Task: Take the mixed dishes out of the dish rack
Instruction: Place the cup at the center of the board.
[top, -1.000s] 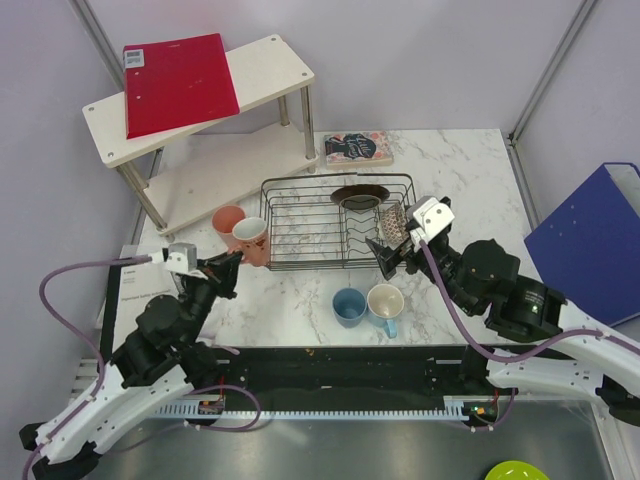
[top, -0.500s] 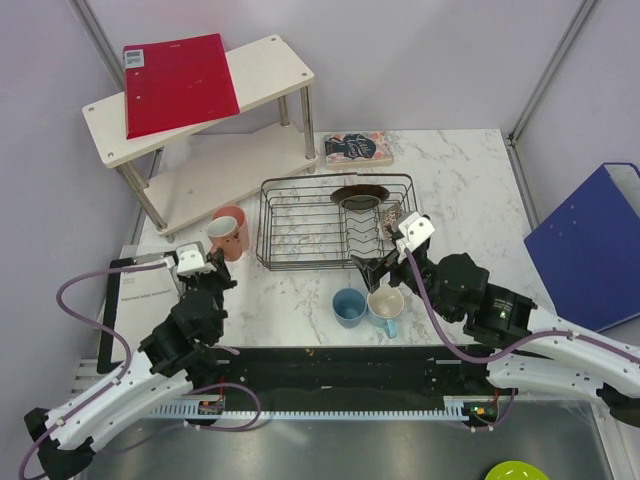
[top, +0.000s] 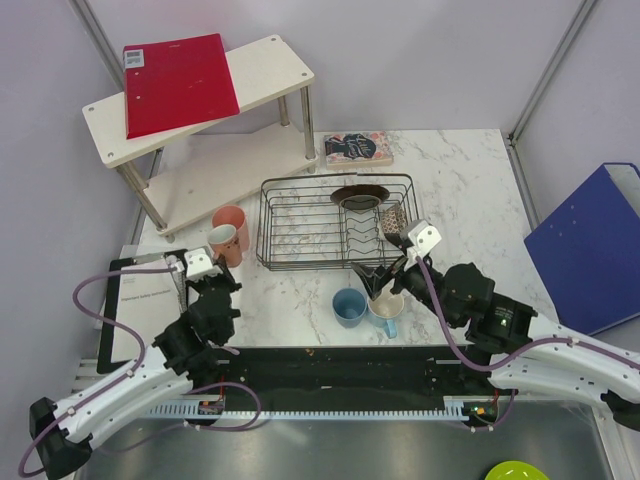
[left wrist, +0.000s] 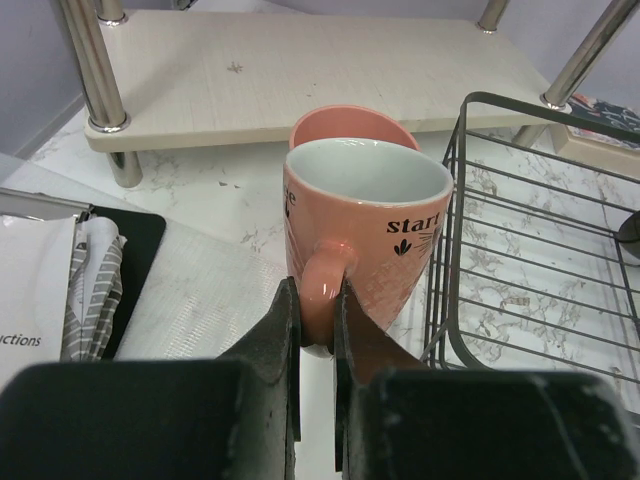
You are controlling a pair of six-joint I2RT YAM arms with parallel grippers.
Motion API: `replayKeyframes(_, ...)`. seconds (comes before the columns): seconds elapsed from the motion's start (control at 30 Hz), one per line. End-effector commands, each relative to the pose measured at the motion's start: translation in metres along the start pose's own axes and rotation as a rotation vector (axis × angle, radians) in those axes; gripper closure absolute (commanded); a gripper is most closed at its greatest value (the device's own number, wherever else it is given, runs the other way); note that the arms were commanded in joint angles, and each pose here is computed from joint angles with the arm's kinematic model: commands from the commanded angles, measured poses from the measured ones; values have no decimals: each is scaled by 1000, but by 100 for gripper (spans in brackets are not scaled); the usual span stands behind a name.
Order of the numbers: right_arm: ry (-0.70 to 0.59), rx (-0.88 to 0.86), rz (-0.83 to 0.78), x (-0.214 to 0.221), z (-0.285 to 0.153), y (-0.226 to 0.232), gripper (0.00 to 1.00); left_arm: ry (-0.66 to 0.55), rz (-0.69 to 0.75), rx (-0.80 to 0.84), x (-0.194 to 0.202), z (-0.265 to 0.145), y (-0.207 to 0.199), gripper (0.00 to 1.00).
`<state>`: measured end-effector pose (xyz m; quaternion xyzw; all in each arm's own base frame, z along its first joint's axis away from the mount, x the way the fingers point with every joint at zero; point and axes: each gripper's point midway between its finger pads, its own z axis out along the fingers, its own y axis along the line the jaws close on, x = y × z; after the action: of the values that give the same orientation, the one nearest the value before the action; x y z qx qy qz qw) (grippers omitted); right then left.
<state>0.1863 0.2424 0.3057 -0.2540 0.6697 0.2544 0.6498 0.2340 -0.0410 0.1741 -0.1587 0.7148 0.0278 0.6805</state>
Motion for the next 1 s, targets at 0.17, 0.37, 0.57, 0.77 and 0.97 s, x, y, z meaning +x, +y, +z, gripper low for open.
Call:
replayKeyframes(0.17,-19,-22,12,5,1,4,2,26,-151,-32,19,2,-2,98)
replayKeyframes(0.37,-10,-16,2,12,-1,2,2,90,-130,-24,38,2,-8,98)
replayKeyframes(0.57,0,-20,1,18,-1,3,2,141,-140,-37,62,1,-7,98)
replayKeyframes(0.77,13,-26,-2,24,-1,4,2,159,-133,-50,68,3,-9,98)
replayKeyframes(0.97,39,-69,62,33,1,16,2,186,-91,-47,71,3,-14,98)
